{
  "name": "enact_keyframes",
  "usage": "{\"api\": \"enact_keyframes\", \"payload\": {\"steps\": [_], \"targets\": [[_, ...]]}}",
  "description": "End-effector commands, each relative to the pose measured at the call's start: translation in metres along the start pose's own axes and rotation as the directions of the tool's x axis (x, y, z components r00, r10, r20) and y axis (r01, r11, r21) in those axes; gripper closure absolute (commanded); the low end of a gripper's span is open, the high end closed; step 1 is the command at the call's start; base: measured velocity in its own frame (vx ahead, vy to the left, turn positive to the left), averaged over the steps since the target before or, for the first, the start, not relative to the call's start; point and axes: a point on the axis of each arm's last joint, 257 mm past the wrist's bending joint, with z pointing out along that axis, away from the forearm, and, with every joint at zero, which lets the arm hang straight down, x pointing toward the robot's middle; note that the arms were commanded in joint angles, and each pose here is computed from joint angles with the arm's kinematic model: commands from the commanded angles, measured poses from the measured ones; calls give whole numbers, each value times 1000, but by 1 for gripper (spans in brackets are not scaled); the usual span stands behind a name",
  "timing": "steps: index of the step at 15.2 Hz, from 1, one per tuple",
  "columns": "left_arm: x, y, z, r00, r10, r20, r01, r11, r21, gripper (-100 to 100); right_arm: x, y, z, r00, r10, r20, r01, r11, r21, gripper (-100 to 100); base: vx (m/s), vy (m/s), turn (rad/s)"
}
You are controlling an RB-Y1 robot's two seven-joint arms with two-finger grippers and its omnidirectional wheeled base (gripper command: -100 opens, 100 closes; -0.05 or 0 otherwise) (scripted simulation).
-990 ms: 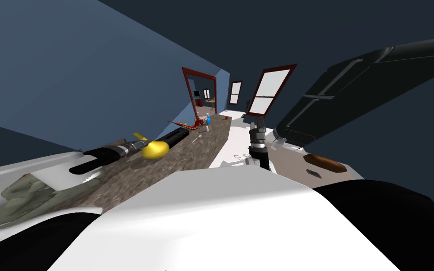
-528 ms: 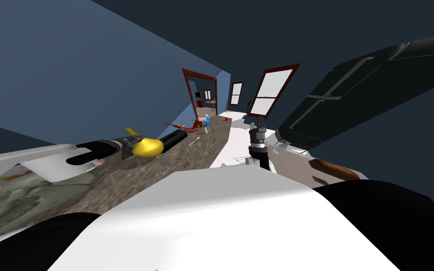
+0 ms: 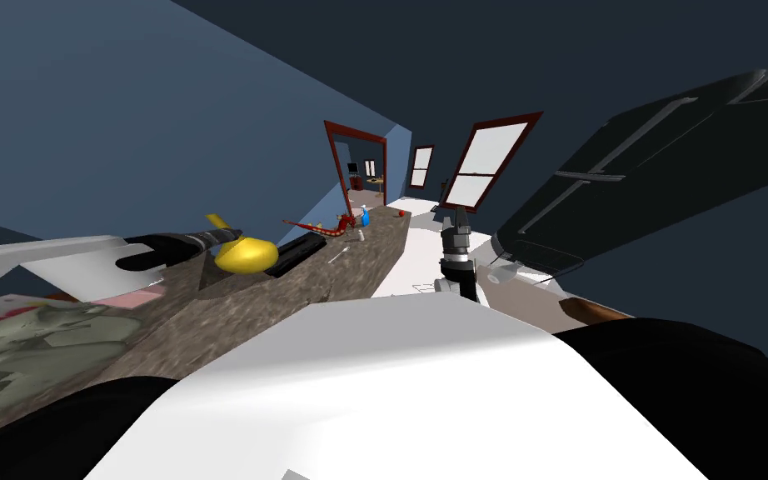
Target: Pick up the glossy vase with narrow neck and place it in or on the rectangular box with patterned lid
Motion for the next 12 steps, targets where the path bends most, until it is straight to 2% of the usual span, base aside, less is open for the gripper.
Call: {"api": "enact_keyframes", "payload": {"steps": [1,4,6,11,12], "targets": [[-19,10,3,999,-26,22,27,999,-39,100,0,0,0,1000,0,0,0,1000,0,0,122,-89,56],[-19,10,3,999,-26,22,27,999,-39,100,0,0,0,1000,0,0,0,1000,0,0,74,-44,14],[-34,17,6,998,-45,42,48,996,-70,100,0,0,0,1000,0,0,0,1000,0,0,53,-41,22],[-70,31,11,992,-90,93,102,985,-135,100,0,0,0,1000,0,0,0,1000,0,0,117,-84,52],[-70,31,11,992,-90,93,102,985,-135,100,0,0,0,1000,0,0,0,1000,0,0,107,-82,29]]}}
